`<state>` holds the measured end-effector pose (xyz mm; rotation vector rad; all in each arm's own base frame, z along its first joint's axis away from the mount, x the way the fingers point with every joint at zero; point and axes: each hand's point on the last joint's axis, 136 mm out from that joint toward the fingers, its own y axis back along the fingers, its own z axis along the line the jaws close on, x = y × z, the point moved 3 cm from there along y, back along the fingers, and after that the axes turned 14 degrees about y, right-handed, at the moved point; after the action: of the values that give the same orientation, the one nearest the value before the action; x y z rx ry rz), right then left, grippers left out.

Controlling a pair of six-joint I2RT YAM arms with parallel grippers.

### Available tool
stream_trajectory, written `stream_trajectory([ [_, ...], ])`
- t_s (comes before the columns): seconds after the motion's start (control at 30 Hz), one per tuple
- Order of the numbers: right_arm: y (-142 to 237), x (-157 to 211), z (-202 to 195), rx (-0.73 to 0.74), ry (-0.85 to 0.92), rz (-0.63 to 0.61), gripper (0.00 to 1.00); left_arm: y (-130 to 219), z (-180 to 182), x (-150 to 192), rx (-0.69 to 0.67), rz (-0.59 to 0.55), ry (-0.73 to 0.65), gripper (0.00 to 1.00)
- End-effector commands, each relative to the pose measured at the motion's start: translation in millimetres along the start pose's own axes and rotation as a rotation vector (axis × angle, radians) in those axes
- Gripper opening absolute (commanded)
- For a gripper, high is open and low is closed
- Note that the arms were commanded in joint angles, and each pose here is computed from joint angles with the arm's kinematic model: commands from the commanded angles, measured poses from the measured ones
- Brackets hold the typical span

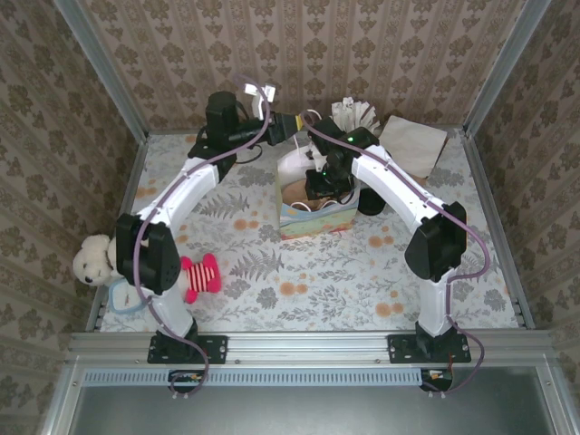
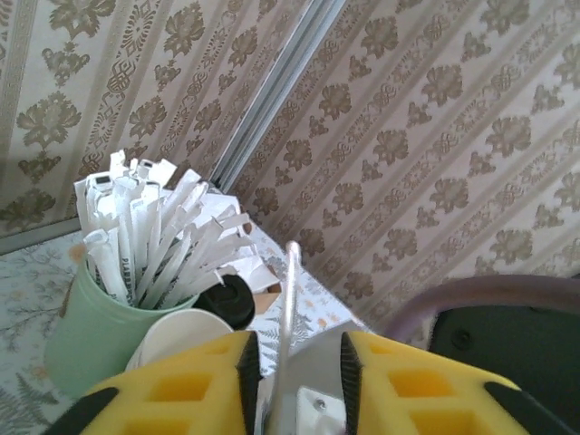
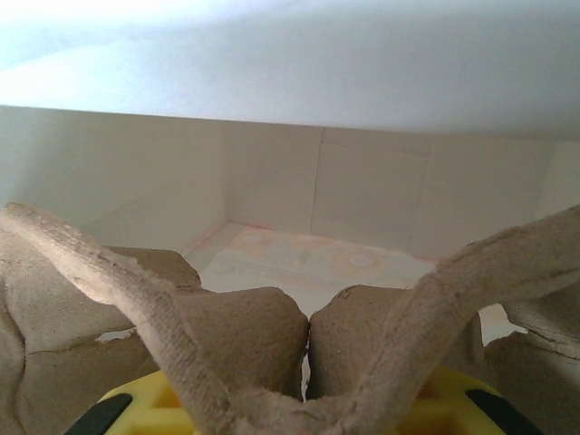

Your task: Pack the takeout coffee

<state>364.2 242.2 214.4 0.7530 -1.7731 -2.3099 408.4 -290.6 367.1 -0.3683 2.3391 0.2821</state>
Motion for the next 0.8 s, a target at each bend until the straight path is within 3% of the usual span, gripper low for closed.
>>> stream_trajectory([
  [0.0, -1, 7, 0, 0.010, -0.031, 0.048, 0.26, 40, -40, -1, -0.093, 0.032, -0.167, 0.63],
  [0.1, -3, 9, 0, 0.007, -0.043, 0.049, 0.26, 70, -38, 17, -0.339, 0.021, -0.212, 0.83],
  [0.17, -4, 9, 0, 0.006, -0.051, 0.048, 0.26, 93, -42, 27, -0.419, 0.006, -0.199, 0.86],
  [0.37, -4, 4, 0, 0.007, -0.053, 0.024, 0.26, 98, -79, 90, -0.441, 0.182, -0.163, 0.80],
  [0.53, -8, -1, 0, 0.005, -0.050, 0.011, 0.26, 93, -81, 118, -0.502, 0.266, -0.149, 0.71],
  [0.63, -7, -4, 1, 0.002, -0.043, -0.006, 0.26, 85, -78, 130, -0.524, 0.296, -0.246, 0.66],
  [0.77, -4, -9, 4, -0.012, -0.036, -0.028, 0.26, 69, -81, 139, -0.431, 0.361, -0.488, 0.60],
])
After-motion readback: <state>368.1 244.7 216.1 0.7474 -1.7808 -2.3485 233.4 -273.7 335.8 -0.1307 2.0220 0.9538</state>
